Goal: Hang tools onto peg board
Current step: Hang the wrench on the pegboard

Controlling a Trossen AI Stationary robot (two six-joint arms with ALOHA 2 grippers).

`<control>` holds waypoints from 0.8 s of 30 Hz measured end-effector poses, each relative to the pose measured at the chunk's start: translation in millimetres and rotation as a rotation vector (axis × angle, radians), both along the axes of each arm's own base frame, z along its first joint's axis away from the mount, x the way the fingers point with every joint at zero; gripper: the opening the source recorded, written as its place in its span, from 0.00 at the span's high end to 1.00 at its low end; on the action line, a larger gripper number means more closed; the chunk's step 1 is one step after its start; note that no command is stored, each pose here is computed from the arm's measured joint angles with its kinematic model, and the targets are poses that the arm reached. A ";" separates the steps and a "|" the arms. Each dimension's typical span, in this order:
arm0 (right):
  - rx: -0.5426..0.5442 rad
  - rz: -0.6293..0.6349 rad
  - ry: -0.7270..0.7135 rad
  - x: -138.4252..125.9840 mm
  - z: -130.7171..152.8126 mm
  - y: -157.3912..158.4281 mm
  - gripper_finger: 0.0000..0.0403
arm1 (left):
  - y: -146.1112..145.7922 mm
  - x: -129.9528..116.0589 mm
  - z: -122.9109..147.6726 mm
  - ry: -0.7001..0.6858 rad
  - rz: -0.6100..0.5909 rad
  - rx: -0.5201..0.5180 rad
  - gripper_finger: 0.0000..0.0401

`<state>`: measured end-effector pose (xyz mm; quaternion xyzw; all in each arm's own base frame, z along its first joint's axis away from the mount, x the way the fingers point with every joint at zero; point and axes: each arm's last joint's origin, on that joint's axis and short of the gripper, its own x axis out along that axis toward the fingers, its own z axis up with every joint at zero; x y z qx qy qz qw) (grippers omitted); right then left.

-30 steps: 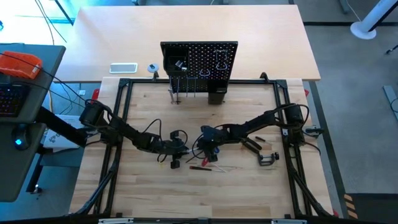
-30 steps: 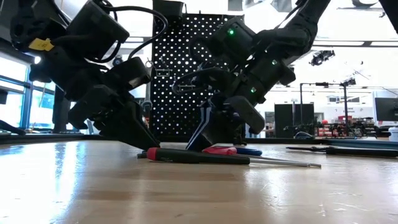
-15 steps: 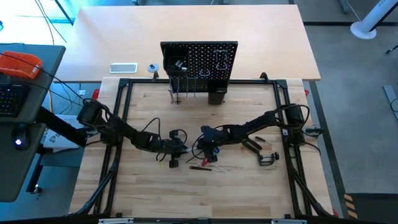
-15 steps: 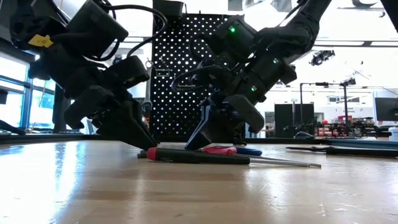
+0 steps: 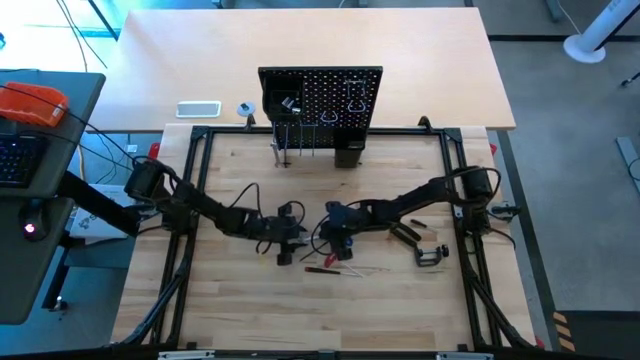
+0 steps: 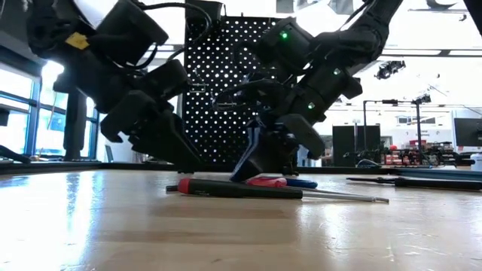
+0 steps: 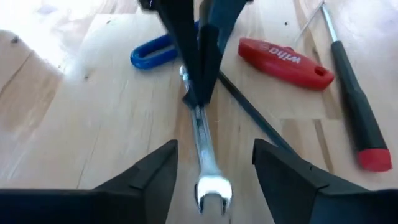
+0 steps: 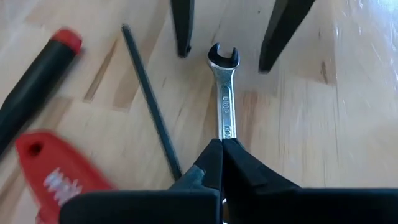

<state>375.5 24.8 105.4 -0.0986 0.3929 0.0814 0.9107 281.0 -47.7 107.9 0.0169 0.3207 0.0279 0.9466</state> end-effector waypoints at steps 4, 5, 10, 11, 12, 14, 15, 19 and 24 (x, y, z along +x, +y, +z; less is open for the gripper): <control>-0.014 -0.001 0.002 -2.7 7.3 3.1 1.00 | 4.2 0.9 -1.4 0.067 -0.004 -0.006 0.50; -0.020 0.000 0.002 -3.4 9.3 4.3 1.00 | 4.6 1.3 -1.2 0.069 -0.010 -0.013 0.50; -0.034 0.003 -0.018 -3.8 15.8 6.8 1.00 | 3.8 3.6 1.4 0.037 -0.025 -0.031 0.52; -0.034 0.004 -0.016 -4.1 16.6 7.0 1.00 | 3.7 4.6 2.4 0.030 -0.025 -0.032 0.52; -0.034 0.004 -0.018 -4.2 17.1 7.0 1.00 | 4.1 5.8 3.3 0.027 -0.024 -0.031 0.52; -0.033 0.003 -0.030 -3.2 18.7 6.8 1.00 | 5.0 10.2 4.8 0.018 -0.023 -0.027 0.52; -0.033 0.003 -0.033 -3.3 19.6 6.8 1.00 | 6.0 11.5 4.6 0.028 -0.022 -0.022 0.52; -0.039 -0.004 -0.021 -4.7 21.3 6.5 1.00 | 8.2 20.1 1.2 0.066 -0.043 -0.029 0.52; -0.050 0.005 0.042 -9.2 17.7 6.0 0.96 | 7.6 29.6 -7.4 0.106 -0.067 -0.049 0.52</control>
